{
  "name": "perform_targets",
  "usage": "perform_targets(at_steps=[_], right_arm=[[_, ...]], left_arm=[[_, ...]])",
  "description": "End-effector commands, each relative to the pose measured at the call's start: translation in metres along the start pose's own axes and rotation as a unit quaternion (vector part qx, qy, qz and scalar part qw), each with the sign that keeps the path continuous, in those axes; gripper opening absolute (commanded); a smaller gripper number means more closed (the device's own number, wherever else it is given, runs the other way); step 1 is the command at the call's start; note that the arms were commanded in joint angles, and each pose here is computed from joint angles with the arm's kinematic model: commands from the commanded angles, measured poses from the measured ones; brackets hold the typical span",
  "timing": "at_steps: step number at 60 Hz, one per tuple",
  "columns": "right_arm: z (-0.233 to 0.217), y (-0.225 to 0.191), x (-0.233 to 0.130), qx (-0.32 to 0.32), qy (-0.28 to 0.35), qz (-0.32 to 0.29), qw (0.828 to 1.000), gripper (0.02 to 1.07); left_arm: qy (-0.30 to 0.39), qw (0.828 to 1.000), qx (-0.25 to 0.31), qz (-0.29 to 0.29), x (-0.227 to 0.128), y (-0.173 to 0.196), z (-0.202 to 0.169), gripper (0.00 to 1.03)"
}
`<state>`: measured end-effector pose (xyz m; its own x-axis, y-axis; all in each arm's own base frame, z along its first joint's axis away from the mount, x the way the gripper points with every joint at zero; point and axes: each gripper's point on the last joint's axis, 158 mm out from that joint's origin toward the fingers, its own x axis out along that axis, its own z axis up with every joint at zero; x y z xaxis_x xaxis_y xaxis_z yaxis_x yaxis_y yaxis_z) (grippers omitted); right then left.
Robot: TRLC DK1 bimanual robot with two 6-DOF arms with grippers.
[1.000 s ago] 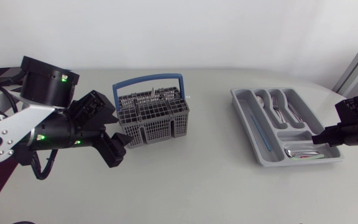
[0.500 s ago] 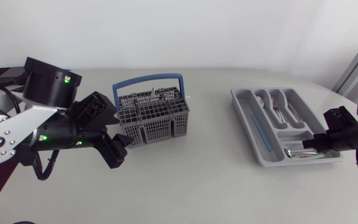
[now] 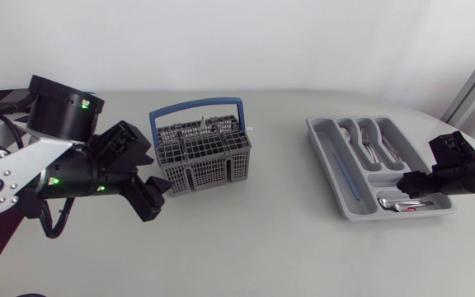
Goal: Unload the cutlery basket into the drawer organizer.
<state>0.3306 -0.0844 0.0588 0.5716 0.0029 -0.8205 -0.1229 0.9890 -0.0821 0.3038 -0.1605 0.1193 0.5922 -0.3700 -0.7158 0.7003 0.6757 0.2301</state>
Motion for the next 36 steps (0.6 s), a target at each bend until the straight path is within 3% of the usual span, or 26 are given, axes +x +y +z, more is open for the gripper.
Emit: perform_targets(at_steps=[1, 21, 36], right_arm=[[0.024, 0.017, -0.02, -0.02, -0.039, 0.013, 0.999, 0.89], [0.082, 0.129, -0.057, -0.113, -0.129, 0.126, 0.977, 0.89], [0.111, 0.198, -0.041, -0.14, -0.12, 0.218, 0.958, 0.88]], left_arm=[[-0.008, 1.0, 0.001, 0.021, -0.009, 0.014, 0.003, 0.98], [0.011, 0.997, -0.053, 0.058, -0.008, 0.053, -0.027, 0.98], [0.036, 0.99, -0.109, 0.079, 0.023, 0.103, -0.053, 0.98]])
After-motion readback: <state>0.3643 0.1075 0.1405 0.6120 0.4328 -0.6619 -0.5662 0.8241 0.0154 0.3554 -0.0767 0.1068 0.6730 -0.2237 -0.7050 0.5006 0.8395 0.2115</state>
